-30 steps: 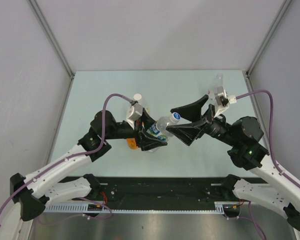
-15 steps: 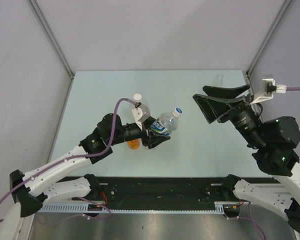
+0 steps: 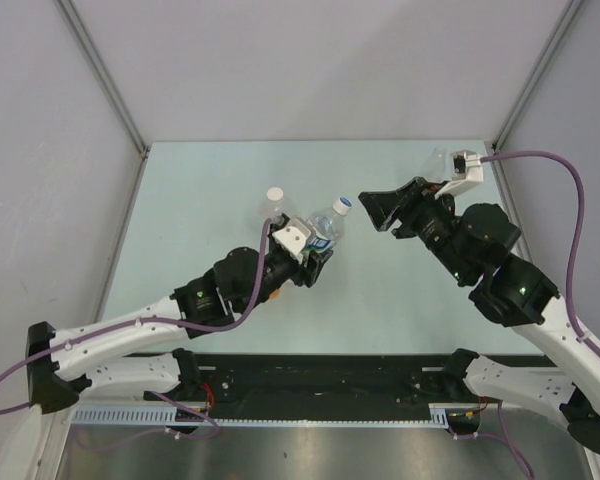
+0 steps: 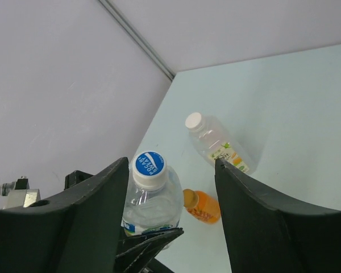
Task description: Unscrew the bottle caps
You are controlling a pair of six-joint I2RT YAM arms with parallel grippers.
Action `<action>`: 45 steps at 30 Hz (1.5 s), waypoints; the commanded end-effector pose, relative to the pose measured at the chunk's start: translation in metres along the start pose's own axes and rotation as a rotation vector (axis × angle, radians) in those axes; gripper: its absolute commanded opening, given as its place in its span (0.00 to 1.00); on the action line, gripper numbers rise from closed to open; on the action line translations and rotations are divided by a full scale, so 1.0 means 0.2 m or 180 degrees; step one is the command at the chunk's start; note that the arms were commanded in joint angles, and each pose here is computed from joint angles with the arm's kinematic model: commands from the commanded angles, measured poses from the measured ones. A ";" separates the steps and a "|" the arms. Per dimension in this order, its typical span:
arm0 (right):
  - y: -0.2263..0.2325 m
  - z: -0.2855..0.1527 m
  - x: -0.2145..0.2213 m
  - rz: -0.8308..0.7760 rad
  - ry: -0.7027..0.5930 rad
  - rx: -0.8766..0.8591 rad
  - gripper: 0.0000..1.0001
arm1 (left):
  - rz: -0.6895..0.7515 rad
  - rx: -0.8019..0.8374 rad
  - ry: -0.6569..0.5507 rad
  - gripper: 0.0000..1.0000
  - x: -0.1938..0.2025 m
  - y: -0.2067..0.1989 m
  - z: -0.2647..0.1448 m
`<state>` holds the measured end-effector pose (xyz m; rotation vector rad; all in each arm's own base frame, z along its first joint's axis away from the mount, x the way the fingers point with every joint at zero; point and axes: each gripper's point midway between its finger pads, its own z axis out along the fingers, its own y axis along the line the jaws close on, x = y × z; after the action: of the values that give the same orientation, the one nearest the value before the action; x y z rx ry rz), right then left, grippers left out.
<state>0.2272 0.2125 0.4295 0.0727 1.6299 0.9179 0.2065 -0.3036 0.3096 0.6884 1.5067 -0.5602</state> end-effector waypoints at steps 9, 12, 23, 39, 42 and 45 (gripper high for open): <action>0.07 0.04 0.10 0.0075 0.0223 -0.0108 0.71 | 0.0123 -0.0247 -0.0207 0.00 -0.12 0.03 0.02; 0.07 0.06 0.13 0.0076 0.0287 -0.0114 0.71 | 0.0120 -0.0233 -0.0217 0.00 -0.13 0.03 0.01; 0.10 0.11 0.18 0.0071 0.0364 -0.0160 0.63 | 0.0116 -0.0182 -0.0244 0.00 -0.13 0.02 -0.02; 0.10 0.09 0.16 0.0092 0.0250 -0.0228 0.44 | 0.0101 -0.0140 -0.0230 0.00 -0.11 0.00 -0.02; 0.11 0.09 0.16 0.0100 0.0255 -0.0249 0.57 | 0.0104 -0.0131 -0.0235 0.00 -0.11 0.00 -0.01; 0.12 0.08 0.16 0.0111 0.0246 -0.0268 0.61 | 0.0106 -0.0131 -0.0231 0.00 -0.11 0.00 -0.01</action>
<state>0.2244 0.2576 0.4009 -0.0066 1.7244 0.9992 0.2060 -0.3059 0.3107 0.6863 1.4865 -0.4959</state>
